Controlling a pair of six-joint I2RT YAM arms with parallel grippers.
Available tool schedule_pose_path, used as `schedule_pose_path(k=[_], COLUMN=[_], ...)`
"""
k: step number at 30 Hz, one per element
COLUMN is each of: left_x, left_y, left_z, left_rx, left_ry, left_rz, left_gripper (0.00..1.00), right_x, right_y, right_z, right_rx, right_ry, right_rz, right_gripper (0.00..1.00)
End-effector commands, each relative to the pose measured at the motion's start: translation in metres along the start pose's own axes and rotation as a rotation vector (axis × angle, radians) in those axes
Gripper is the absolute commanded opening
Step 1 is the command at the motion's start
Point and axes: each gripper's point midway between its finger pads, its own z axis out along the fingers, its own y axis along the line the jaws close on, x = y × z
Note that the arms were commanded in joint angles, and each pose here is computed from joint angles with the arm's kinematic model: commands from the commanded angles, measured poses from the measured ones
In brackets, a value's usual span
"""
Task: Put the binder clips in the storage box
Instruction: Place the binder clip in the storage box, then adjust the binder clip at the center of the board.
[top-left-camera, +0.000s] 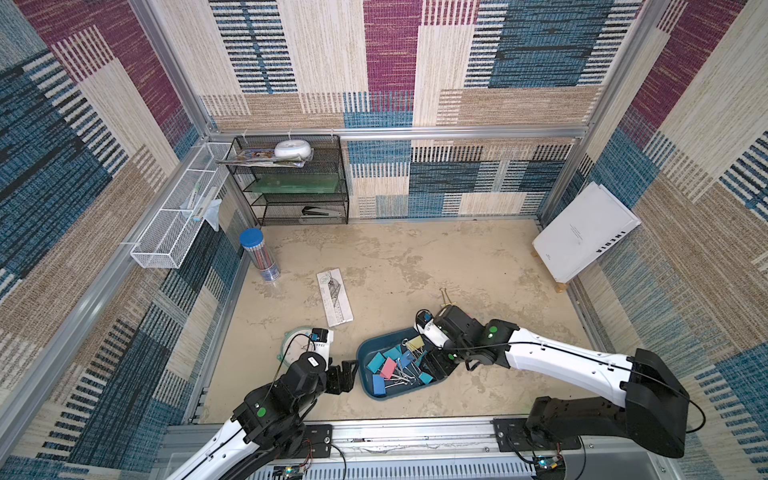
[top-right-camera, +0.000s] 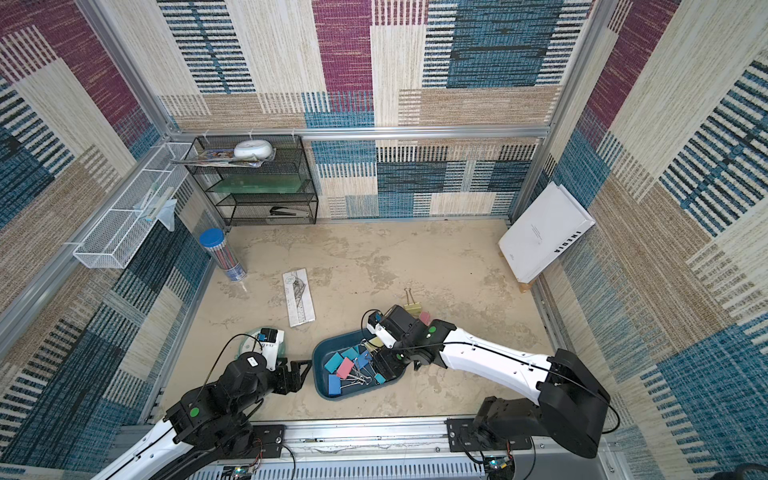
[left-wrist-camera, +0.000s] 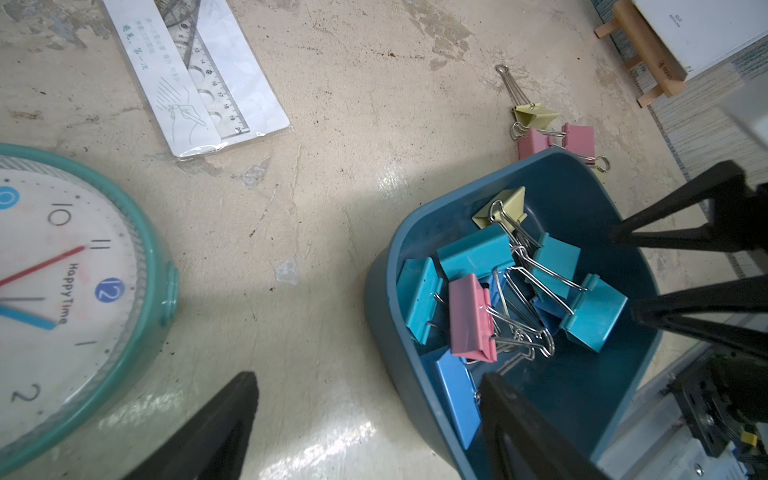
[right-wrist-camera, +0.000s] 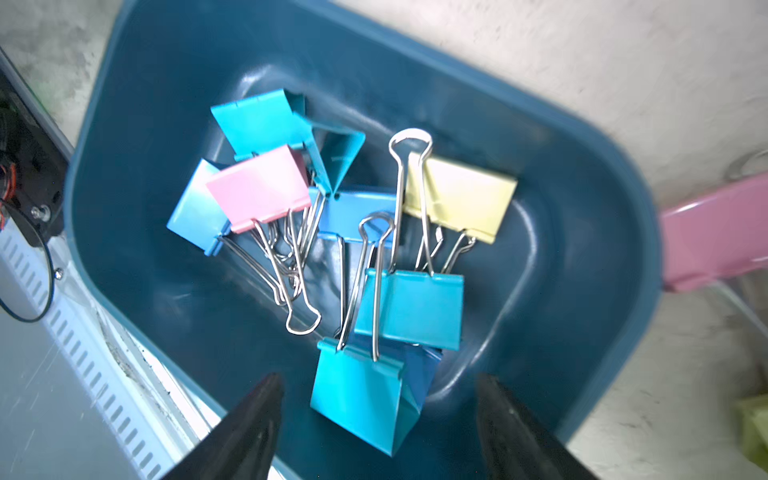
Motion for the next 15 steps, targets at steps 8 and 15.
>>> schedule_pose_path(k=[8,15], left_x=[0.000,0.000], left_y=[-0.002,-0.002], left_z=[0.001,0.001], left_rx=[0.009,0.009], left_ry=[0.000,0.001], left_rz=[0.011,0.013], left_gripper=[0.87,0.87], right_x=[-0.024,-0.003], right_y=[-0.128,-0.189], right_z=[-0.063,-0.063], right_rx=[0.374,0.374], right_ry=[-0.222,-0.283], right_rz=[0.398,0.599], right_gripper=[0.81,0.64])
